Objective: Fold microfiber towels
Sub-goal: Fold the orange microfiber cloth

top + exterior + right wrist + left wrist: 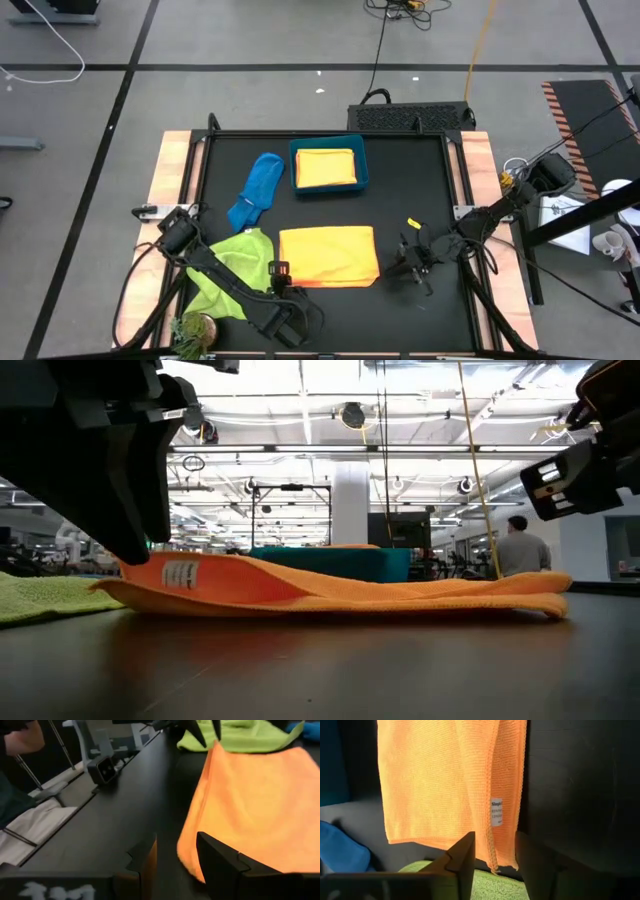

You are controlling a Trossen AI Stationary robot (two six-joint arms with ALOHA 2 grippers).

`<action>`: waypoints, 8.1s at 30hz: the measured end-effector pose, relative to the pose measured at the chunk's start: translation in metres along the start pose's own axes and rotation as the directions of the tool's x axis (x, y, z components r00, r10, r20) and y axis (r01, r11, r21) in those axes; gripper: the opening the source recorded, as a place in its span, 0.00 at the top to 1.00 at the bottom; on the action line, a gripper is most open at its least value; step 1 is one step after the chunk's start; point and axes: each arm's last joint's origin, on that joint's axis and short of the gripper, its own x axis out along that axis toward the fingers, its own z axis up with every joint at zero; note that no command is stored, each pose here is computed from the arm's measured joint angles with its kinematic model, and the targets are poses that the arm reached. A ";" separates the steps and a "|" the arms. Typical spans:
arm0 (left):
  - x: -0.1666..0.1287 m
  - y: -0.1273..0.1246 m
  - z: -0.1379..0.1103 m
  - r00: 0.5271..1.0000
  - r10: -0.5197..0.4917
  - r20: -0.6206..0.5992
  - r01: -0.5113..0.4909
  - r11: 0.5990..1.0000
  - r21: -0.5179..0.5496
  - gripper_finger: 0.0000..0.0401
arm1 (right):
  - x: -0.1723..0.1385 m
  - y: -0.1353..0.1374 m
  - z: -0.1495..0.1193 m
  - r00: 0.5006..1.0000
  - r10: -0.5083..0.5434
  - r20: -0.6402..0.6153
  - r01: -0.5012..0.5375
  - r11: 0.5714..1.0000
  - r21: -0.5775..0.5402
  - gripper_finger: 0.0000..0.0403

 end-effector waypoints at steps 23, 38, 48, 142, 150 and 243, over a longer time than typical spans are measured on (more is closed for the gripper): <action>-0.015 -0.005 -0.005 0.965 0.147 0.218 -0.138 0.989 -0.057 0.63 | 0.048 -0.014 -0.013 0.971 -0.134 -0.197 0.141 0.990 0.023 0.68; -0.009 0.030 -0.050 0.890 -0.041 0.454 0.134 0.976 -0.174 0.63 | 0.048 -0.015 -0.012 0.973 -0.137 -0.185 0.145 0.989 0.029 0.68; 0.025 0.036 -0.073 0.835 -0.211 0.509 0.351 0.915 -0.197 0.66 | 0.048 -0.017 -0.012 0.972 -0.141 -0.190 0.149 0.988 0.033 0.68; 0.068 0.069 -0.057 0.936 -0.203 0.289 0.292 0.905 -0.309 0.78 | 0.046 -0.044 -0.016 0.914 -0.257 -0.313 0.298 0.950 0.089 0.66; 0.095 0.098 -0.043 0.964 -0.111 0.242 0.197 0.908 -0.369 0.78 | 0.048 -0.008 -0.018 0.951 -0.010 -0.310 0.073 0.978 0.193 0.67; 0.038 -0.041 0.041 0.790 -0.253 0.558 0.145 0.962 0.230 0.99 | 0.048 0.006 -0.016 0.969 -0.050 -0.241 -0.040 0.935 -0.352 0.61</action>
